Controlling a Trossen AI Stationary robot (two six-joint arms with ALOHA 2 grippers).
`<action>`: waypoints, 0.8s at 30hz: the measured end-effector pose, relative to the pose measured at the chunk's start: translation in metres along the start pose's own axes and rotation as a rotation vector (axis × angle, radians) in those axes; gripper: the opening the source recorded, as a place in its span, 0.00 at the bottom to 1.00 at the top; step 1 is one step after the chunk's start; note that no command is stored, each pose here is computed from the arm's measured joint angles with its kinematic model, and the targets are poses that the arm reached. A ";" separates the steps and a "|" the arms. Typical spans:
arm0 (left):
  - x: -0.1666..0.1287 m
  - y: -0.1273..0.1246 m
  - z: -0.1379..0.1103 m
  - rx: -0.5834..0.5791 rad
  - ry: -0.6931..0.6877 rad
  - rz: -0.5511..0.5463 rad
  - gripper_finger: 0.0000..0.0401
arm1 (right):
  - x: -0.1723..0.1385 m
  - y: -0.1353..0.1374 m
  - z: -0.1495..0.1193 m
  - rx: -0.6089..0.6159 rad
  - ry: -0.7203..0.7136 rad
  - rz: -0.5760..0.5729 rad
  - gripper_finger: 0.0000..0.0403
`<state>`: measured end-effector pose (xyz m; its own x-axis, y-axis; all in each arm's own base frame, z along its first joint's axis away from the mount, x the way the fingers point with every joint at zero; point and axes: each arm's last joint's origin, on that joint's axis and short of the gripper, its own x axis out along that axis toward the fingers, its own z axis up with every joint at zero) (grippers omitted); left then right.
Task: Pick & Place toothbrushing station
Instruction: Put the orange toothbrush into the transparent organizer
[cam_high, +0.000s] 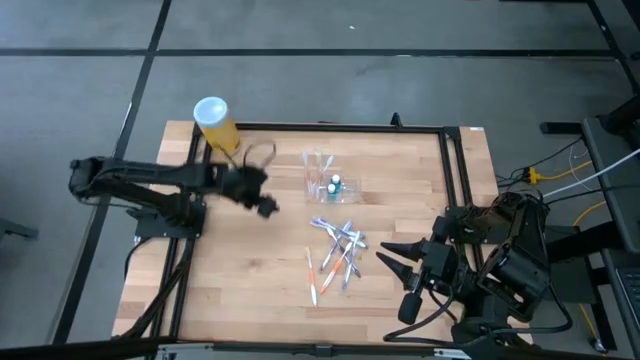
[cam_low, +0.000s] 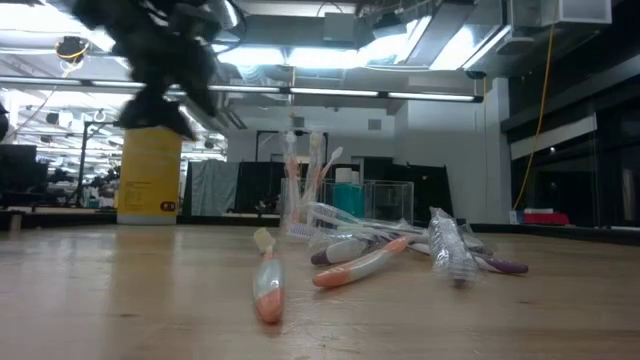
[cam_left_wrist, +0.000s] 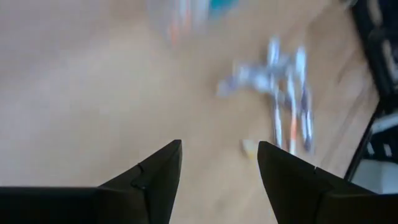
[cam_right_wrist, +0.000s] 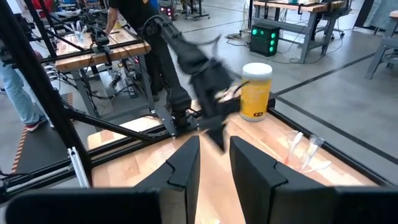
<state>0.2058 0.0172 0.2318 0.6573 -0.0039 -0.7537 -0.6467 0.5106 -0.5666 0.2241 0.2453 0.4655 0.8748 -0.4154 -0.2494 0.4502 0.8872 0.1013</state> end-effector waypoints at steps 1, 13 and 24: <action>0.005 -0.003 -0.013 -0.036 0.020 0.002 0.51 | 0.000 0.000 0.000 0.000 -0.003 -0.002 0.23; 0.080 -0.018 -0.103 -0.359 0.144 -0.208 0.51 | 0.000 0.000 0.000 -0.026 -0.013 -0.010 0.23; 0.126 -0.054 -0.106 -0.260 0.181 -0.206 0.48 | 0.000 0.001 -0.001 -0.016 -0.002 -0.002 0.23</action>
<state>0.2825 -0.1025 0.1325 0.7196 -0.2473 -0.6488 -0.6002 0.2483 -0.7603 0.2244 0.2458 0.4650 0.8743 -0.4174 -0.2476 0.4488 0.8896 0.0850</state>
